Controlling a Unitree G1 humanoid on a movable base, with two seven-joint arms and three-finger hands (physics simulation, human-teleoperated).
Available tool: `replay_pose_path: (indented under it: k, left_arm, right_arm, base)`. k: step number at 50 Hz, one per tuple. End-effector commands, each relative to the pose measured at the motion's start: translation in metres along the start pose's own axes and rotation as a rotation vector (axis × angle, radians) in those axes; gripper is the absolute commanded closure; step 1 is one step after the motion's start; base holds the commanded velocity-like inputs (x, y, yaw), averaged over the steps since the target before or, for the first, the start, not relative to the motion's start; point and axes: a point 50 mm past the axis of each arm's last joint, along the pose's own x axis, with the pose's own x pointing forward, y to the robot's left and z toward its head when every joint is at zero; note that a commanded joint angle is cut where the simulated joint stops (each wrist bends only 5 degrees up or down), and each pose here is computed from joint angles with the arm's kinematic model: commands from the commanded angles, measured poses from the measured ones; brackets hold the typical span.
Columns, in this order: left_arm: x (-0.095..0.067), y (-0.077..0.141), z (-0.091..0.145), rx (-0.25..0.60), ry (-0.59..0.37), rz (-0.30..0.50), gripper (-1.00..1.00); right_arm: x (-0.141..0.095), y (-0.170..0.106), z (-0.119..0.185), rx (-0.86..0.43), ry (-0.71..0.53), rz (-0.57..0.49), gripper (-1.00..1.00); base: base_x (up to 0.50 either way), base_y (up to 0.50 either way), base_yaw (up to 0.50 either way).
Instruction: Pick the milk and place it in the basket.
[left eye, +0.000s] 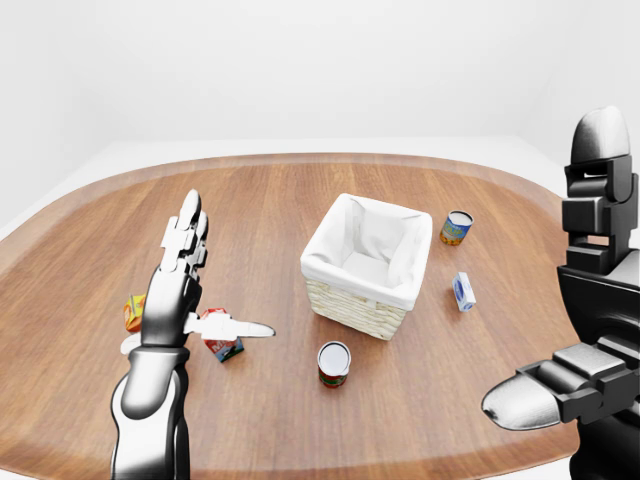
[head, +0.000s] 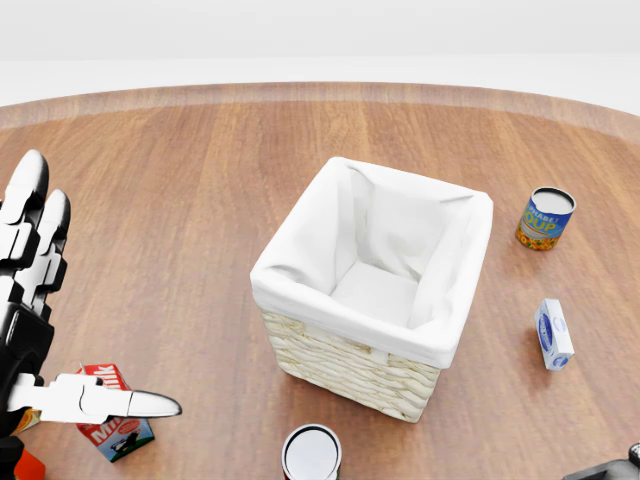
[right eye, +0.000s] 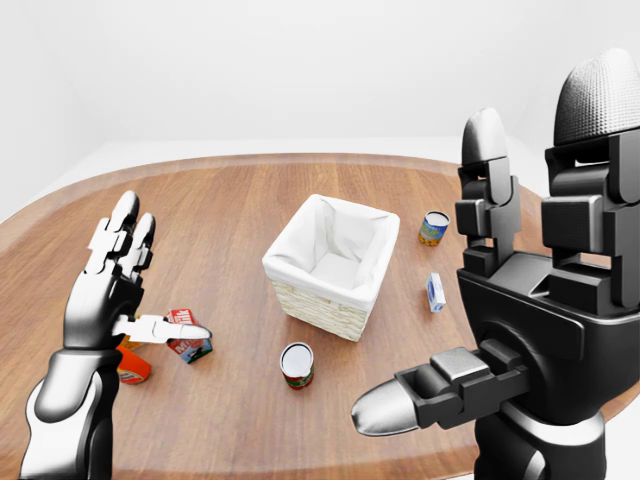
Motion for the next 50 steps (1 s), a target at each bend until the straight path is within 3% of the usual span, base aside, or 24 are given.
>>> replay_pose_path:
  k: [1,11,26,36,50]
  left_arm:
    - [0.004,0.005,-0.014,0.015,0.055,0.020,-1.00]
    - [0.004,0.004,-0.026,0.070,0.119,-0.023,-1.00]
    - [0.009,0.024,-0.047,0.341,0.162,-0.130,-1.00]
    - [0.000,0.030,-0.047,0.391,0.198,-0.160,-1.00]
    - [-0.015,0.023,-0.056,0.388,0.268,-0.196,-1.00]
  right_arm:
    - [0.000,-0.001,0.001,-0.001,-0.006,-0.004,-1.00]
    - [0.000,0.001,-0.001,-0.008,0.000,0.001,-1.00]
    - [0.000,0.001,-0.001,-0.020,-0.007,0.001,-1.00]
    - [0.000,0.000,0.000,-0.025,-0.013,-0.003,-1.00]
    - [0.001,0.000,0.001,-0.034,-0.023,-0.006,-1.00]
  base:
    - [0.00,0.00,0.00]
    - [0.00,0.00,0.00]
    - [0.00,0.00,0.00]
    - [0.00,0.00,0.00]
    - [0.00,0.00,0.00]
